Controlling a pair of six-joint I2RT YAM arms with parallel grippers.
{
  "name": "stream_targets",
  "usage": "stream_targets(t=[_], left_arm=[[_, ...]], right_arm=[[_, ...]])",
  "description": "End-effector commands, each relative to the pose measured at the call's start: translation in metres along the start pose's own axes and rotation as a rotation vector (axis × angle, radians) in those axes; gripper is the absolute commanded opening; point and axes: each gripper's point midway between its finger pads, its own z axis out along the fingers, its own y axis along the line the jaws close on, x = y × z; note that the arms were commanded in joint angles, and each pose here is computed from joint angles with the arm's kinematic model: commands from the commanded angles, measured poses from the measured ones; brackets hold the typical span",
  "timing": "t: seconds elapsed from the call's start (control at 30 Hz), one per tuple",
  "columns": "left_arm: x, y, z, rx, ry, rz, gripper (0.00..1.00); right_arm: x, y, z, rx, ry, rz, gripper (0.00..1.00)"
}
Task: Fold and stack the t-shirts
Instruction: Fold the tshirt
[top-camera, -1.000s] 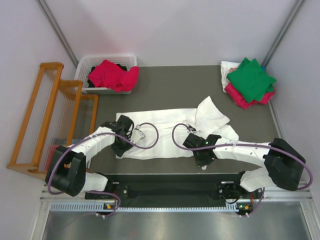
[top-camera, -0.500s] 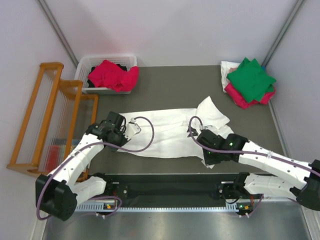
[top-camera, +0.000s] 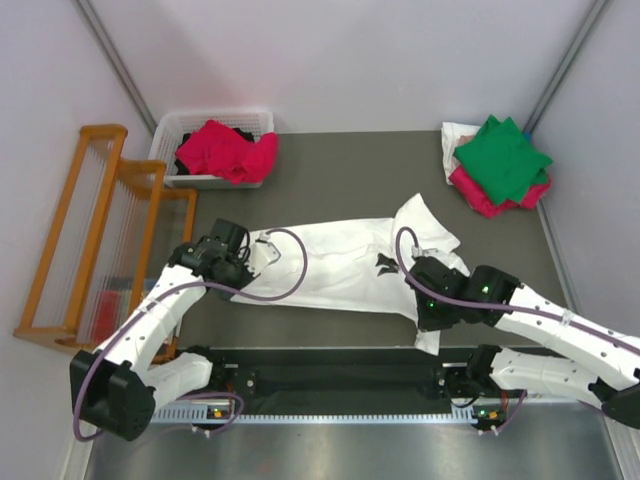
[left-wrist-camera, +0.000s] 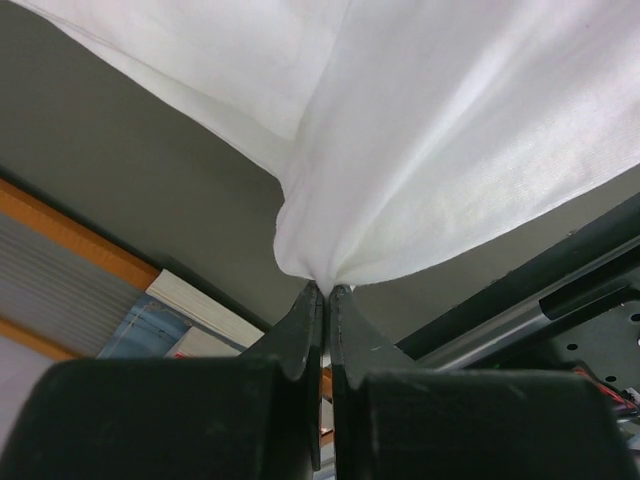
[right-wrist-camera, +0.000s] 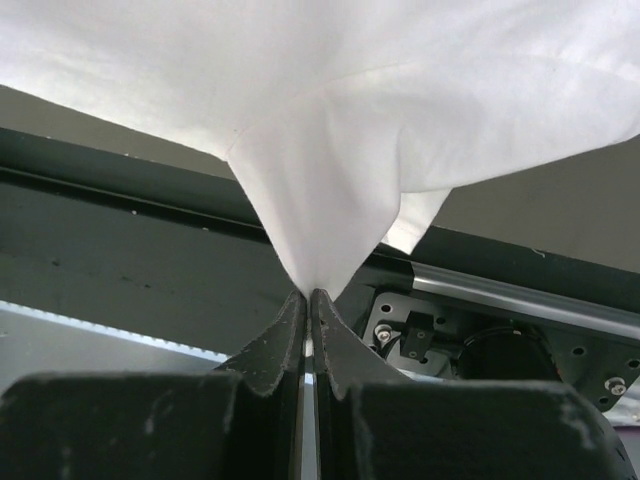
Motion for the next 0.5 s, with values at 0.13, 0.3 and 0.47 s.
stream_targets(t=[0.13, 0.3, 0.47], left_arm=[[-0.027, 0.032, 0.003, -0.085, -0.046, -0.007, 0.0], [-0.038, 0.061, 0.023, -0.096, -0.032, -0.063, 0.0], [-0.044, 0.093, 0.038, -0.099, -0.021, -0.125, 0.0]], right_arm=[[-0.042, 0.004, -0.008, 0.082, -0.086, -0.074, 0.0], [-0.089, 0.0, 0.001, 0.119, -0.156, -0.034, 0.0], [-0.136, -0.017, 0.013, 0.126, -0.206, 0.039, 0.0]])
